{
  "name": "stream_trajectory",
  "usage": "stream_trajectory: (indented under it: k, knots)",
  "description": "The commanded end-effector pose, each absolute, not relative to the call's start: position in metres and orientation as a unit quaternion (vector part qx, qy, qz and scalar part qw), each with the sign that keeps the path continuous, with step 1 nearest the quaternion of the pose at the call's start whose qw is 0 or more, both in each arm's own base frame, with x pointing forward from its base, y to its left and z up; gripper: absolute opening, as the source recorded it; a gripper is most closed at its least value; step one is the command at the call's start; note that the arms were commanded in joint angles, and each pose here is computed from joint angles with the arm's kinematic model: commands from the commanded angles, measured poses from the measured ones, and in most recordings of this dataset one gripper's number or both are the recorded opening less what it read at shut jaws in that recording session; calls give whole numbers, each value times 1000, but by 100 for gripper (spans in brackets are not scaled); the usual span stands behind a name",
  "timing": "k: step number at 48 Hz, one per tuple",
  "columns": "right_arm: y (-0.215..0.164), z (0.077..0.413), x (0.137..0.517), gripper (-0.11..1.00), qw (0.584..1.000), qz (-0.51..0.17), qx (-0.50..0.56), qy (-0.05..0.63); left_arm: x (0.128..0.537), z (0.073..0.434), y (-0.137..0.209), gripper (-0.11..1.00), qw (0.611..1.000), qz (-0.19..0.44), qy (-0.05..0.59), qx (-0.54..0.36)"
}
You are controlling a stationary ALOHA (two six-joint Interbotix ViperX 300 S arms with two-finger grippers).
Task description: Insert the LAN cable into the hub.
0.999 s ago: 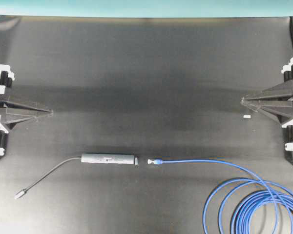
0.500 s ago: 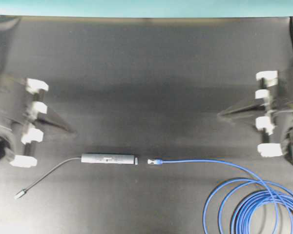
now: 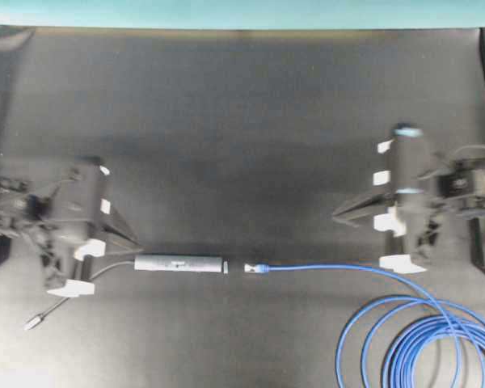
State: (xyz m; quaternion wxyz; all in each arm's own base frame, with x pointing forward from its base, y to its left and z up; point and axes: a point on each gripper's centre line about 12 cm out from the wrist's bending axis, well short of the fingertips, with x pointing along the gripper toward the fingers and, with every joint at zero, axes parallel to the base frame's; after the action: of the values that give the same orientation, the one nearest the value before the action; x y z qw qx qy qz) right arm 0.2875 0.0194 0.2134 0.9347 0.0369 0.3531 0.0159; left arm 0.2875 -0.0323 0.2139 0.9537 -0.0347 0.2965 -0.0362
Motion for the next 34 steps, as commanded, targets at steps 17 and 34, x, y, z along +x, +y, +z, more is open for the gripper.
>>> stream_trajectory:
  k: [17, 34]
  knots:
    - [30, 212, 309, 0, 931, 29, 33, 361, 300, 176, -40, 0, 979, -60, 192, -46]
    - [37, 210, 307, 0, 928, 34, 40, 370, 299, 147, -37, 51, 981, -57, 177, -54]
